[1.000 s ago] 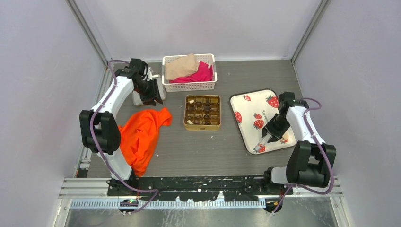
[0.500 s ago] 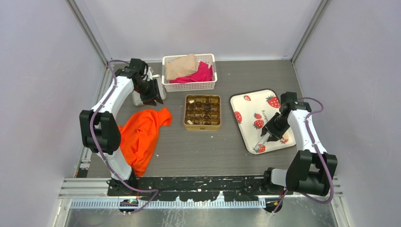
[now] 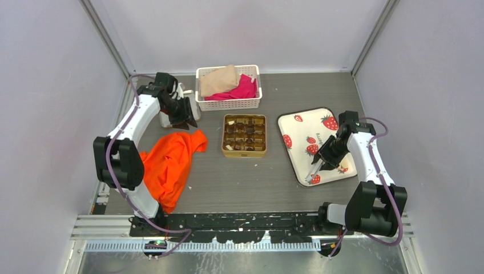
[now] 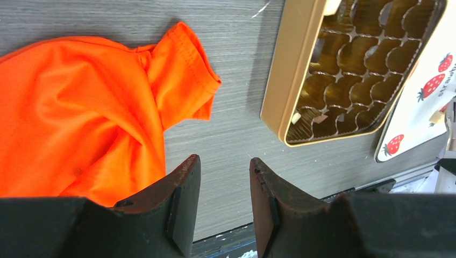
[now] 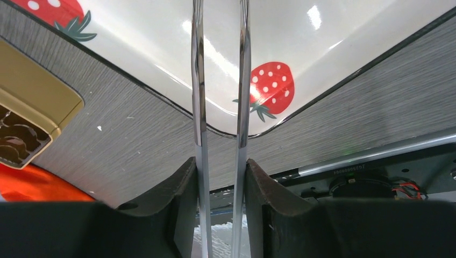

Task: Pack the chocolate
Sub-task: Pick up the fake chocolate from the plate.

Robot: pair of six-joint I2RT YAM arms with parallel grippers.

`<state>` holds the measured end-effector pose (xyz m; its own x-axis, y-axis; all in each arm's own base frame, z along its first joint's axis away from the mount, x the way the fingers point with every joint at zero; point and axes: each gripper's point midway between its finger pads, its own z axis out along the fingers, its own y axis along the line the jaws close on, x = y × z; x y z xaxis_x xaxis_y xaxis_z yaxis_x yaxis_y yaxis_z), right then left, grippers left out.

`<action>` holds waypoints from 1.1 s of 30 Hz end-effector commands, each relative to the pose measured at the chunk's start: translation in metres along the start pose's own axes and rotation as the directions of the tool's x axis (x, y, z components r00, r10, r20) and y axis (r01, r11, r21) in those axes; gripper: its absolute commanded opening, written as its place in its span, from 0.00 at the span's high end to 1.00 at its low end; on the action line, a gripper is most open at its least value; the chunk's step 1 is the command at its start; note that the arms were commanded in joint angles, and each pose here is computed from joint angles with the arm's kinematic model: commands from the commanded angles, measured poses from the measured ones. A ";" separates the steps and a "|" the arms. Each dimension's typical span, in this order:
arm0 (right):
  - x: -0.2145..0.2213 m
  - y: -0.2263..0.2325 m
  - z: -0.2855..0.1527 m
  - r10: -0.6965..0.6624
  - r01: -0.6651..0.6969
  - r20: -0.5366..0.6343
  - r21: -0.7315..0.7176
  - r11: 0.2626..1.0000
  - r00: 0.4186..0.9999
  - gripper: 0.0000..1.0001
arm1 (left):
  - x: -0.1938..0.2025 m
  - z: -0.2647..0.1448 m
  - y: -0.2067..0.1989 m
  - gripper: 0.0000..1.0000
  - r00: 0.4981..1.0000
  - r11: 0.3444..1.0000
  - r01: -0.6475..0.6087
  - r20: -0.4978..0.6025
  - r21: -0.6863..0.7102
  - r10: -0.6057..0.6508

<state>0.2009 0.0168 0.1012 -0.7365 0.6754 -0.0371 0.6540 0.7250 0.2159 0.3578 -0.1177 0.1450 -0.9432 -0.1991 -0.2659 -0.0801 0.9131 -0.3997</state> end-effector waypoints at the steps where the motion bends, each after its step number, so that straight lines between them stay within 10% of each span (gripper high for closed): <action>1: -0.007 0.020 -0.019 -0.054 0.058 0.041 -0.106 0.993 0.998 0.99 | -0.007 -0.030 -0.019 0.60 0.995 0.997 -0.023 0.094 0.078 0.015; 33: -0.007 0.037 -0.042 -0.073 0.082 0.055 -0.181 0.980 0.996 0.99 | 0.030 -0.052 -0.004 0.59 0.989 0.995 0.078 0.131 -0.055 -0.071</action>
<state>0.2081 0.0332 0.1340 -0.7719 0.6331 -0.0584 0.5798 0.7386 0.3439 0.3203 -0.1087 0.1729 -0.8987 -0.3242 -0.2952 -0.1993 0.9017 -0.3837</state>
